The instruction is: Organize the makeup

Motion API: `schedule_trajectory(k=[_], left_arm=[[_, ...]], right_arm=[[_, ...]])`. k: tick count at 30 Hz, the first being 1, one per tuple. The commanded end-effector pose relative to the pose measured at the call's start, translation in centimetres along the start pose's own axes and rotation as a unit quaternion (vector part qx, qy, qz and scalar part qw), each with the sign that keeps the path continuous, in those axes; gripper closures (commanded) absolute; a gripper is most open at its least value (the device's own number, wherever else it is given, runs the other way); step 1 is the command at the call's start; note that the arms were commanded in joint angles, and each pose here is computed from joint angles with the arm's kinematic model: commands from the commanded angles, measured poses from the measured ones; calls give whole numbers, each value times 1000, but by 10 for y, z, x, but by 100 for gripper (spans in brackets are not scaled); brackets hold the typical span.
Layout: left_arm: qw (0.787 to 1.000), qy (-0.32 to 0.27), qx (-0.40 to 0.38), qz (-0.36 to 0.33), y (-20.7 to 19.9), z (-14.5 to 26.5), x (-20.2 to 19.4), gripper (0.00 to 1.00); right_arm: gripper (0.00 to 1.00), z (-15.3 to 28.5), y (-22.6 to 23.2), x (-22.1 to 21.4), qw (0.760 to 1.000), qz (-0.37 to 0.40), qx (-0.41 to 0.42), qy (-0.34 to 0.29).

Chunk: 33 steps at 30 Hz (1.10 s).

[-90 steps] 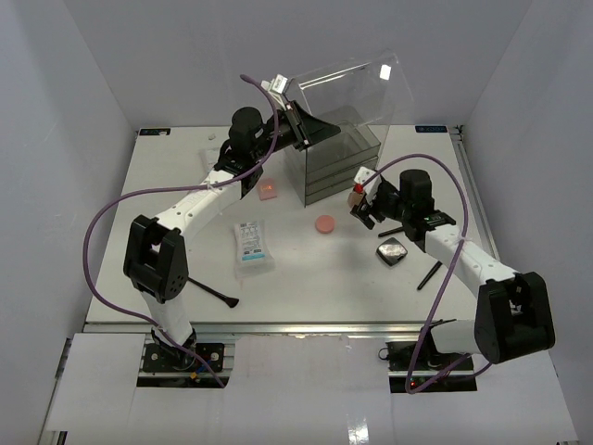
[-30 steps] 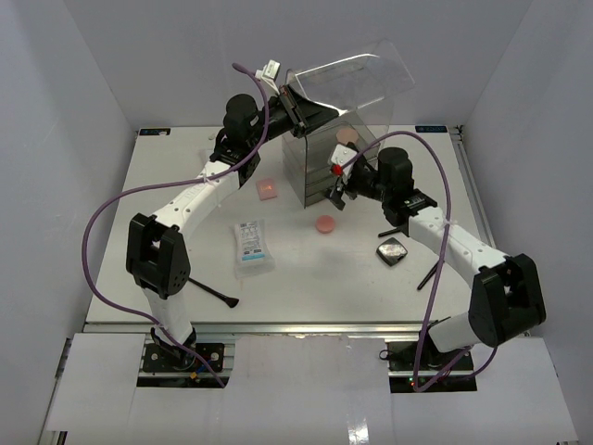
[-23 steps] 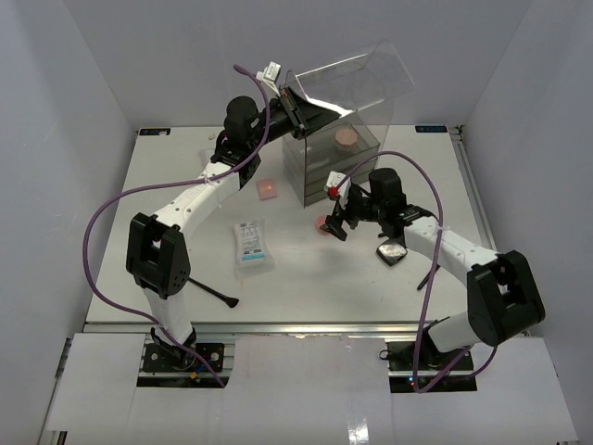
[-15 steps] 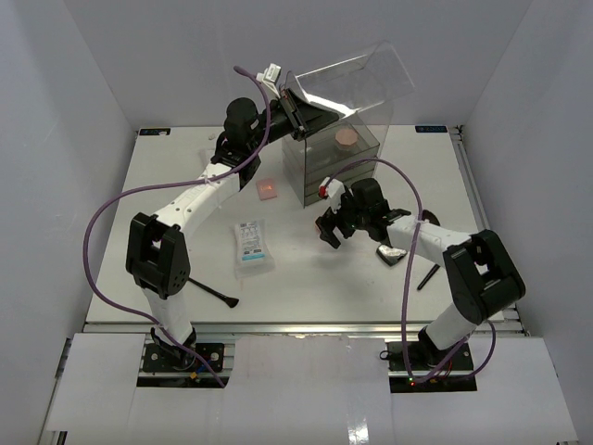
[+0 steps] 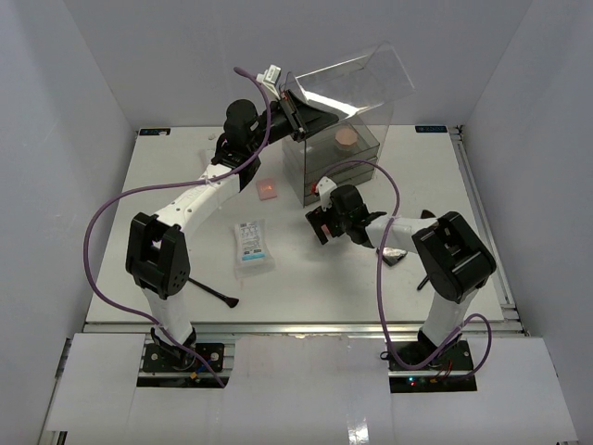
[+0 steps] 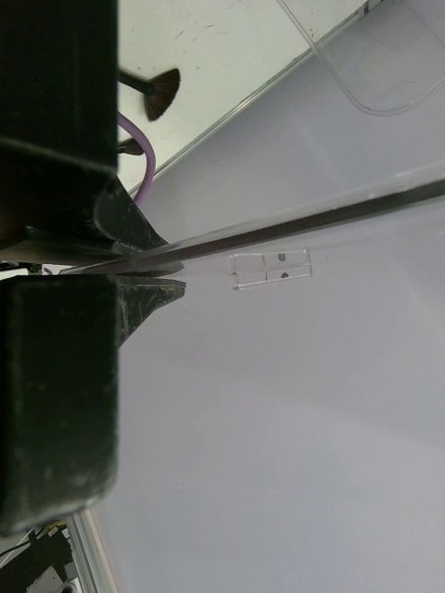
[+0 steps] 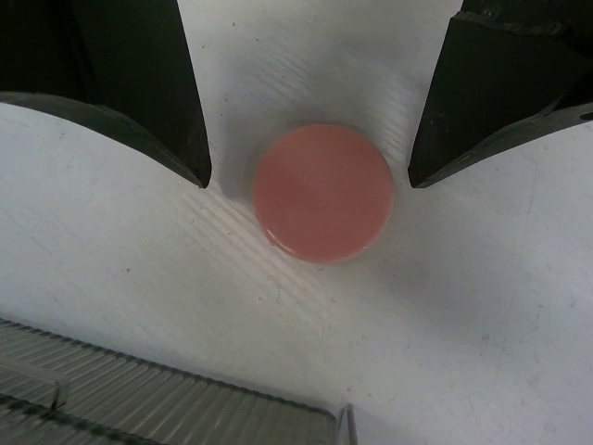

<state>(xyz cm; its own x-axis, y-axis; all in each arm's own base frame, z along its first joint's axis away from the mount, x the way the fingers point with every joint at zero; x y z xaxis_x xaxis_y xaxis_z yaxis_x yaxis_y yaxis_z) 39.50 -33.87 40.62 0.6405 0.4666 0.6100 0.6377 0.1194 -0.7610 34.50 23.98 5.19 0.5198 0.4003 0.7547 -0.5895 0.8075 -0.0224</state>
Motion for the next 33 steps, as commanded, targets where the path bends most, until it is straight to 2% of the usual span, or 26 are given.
schedule_trajectory(k=[1,4,12,17,21,22,23,28,33], left_arm=[[994,-47,-64,-72,-54,13,30,92],[994,-47,-65,-71,-54,13,30,92],[994,-47,-64,-70,-53,13,30,92],[994,-48,-65,-67,-53,13,30,92],[995,-48,-64,-67,-54,13,30,92],[995,-48,-64,-67,-54,13,30,92],[995,-48,-63,-67,-54,14,30,92],[994,-49,-64,-69,-56,13,32,92],[994,-49,-68,-69,-57,12,32,92]], right_arm=[[5,-9,-6,23,999,-17,-21,-32],[1,-12,-1,18,999,-20,-4,-24],[20,-6,0,21,999,-20,24,-31],[47,-2,0,20,998,-21,49,-29],[65,2,0,20,998,-10,61,-25],[66,3,1,21,997,-6,66,-26],[72,11,4,26,996,18,82,-29],[88,66,1,69,981,127,78,-127],[92,114,-14,107,949,211,10,-235]])
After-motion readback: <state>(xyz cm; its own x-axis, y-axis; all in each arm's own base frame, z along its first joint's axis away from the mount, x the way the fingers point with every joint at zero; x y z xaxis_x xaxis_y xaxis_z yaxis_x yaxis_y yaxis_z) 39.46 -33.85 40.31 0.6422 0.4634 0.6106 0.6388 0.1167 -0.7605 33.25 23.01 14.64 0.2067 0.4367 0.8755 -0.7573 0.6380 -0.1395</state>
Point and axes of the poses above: each gripper's point midway between its finger pads, its own z axis back along the fingers, its own y axis along the line the jaws close on, x = y × z, the point moved 3 cm from there along z, back along the fingers, and after that the axes turned 7 degrees about -z, right-handed, at the moved point
